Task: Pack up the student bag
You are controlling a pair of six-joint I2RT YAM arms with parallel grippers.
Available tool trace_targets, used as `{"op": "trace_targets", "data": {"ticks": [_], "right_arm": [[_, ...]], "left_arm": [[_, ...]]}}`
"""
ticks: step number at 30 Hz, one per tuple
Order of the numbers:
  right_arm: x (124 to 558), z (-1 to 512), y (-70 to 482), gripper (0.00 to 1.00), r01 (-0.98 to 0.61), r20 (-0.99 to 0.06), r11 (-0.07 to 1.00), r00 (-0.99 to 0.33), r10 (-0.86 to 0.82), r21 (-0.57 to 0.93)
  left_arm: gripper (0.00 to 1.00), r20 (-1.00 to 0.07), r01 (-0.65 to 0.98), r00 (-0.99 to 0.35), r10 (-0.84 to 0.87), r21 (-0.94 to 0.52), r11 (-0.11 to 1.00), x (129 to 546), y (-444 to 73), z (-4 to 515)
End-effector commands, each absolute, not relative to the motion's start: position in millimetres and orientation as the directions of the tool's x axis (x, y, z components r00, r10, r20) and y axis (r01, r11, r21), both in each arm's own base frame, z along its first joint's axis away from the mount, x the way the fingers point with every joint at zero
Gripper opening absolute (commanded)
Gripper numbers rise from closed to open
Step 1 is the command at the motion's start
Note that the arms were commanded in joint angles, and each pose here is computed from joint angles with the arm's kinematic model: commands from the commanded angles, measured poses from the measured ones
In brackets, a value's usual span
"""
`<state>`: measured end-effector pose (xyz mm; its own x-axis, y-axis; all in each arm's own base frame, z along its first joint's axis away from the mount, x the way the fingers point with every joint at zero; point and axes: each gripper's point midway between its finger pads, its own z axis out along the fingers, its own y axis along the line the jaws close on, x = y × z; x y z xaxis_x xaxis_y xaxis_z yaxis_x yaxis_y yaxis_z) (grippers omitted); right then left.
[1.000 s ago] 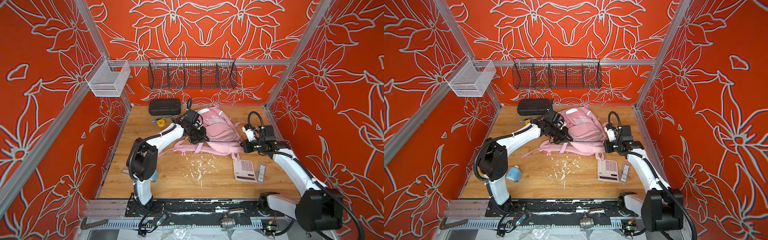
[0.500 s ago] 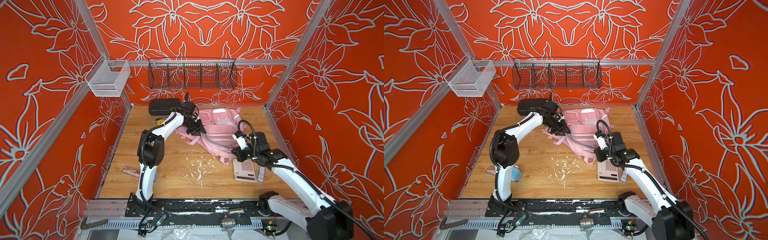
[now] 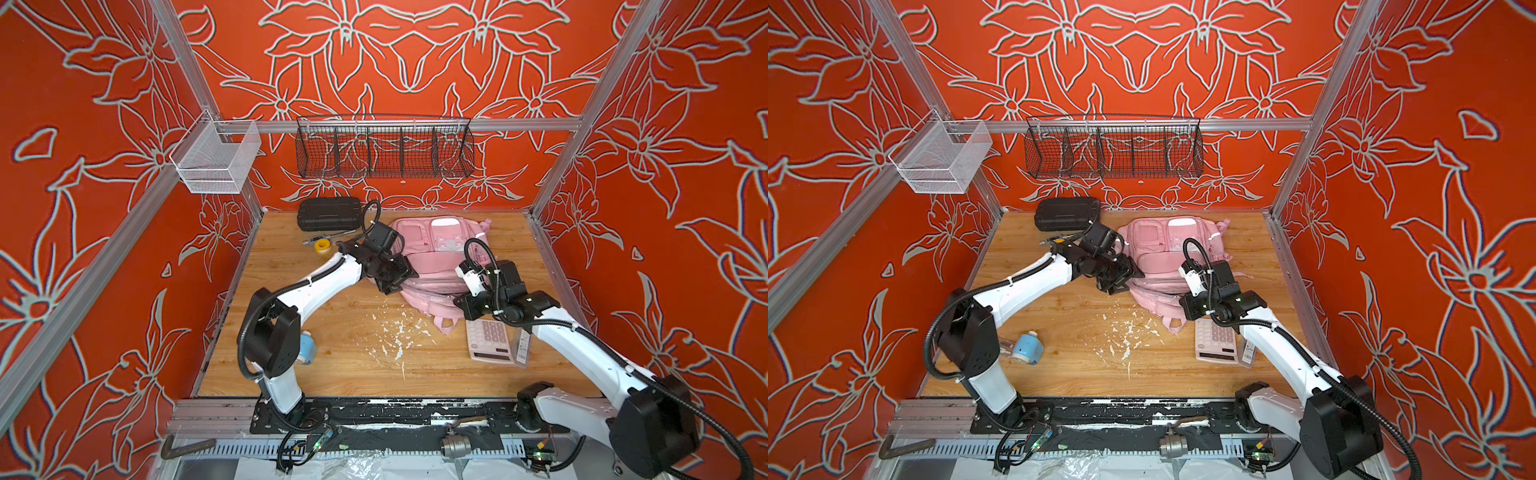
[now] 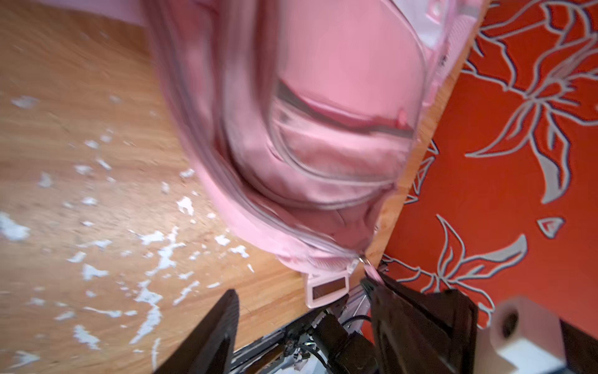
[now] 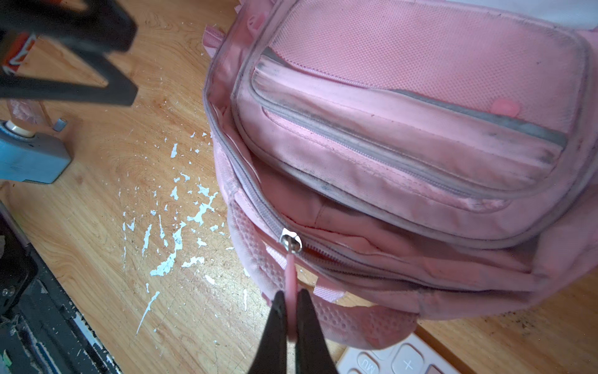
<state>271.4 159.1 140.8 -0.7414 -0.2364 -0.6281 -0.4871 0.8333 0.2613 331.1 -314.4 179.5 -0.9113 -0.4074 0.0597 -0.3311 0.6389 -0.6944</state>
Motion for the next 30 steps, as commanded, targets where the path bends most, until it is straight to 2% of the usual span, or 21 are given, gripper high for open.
{"op": "trace_targets", "data": {"ticks": [1, 4, 8, 12, 15, 19, 24, 30], "right_arm": [[278, 160, 166, 0.00, -0.504, -0.684, 0.821, -0.700, -0.206, 0.268], [276, 161, 165, 0.00, -0.508, -0.691, 0.820, -0.693, -0.207, 0.264], [272, 163, 165, 0.00, -0.521, -0.698, 0.813, -0.683, -0.215, 0.259], [268, 161, 166, 0.00, -0.528, -0.700, 0.808, -0.680, -0.218, 0.262], [267, 162, 168, 0.00, -0.539, -0.708, 0.802, -0.670, -0.223, 0.257], [269, 165, 167, 0.00, -0.535, -0.718, 0.809, -0.661, -0.221, 0.244], [275, 171, 161, 0.00, -0.517, -0.736, 0.831, -0.641, -0.217, 0.206], [285, 162, 135, 0.00, -0.434, -0.730, 0.894, -0.647, -0.219, 0.116]], "left_arm": [[0.65, 0.181, -0.516, -0.781, -0.598, -0.726, 0.454, 343, -330, 174], [0.64, 0.259, -0.591, -0.728, -0.635, -0.707, 0.389, 338, -349, 157], [0.63, 0.308, -0.636, -0.684, -0.662, -0.696, 0.333, 341, -371, 145], [0.63, 0.311, -0.652, -0.668, -0.676, -0.683, 0.329, 350, -383, 139], [0.61, 0.288, -0.657, -0.671, -0.683, -0.657, 0.368, 355, -388, 130], [0.42, 0.329, -0.674, -0.680, -0.655, -0.632, 0.382, 351, -396, 110], [0.02, 0.360, -0.685, -0.680, -0.639, -0.624, 0.377, 352, -375, 102], [0.00, 0.319, -0.651, -0.690, -0.649, -0.665, 0.366, 357, -335, 130]]}}
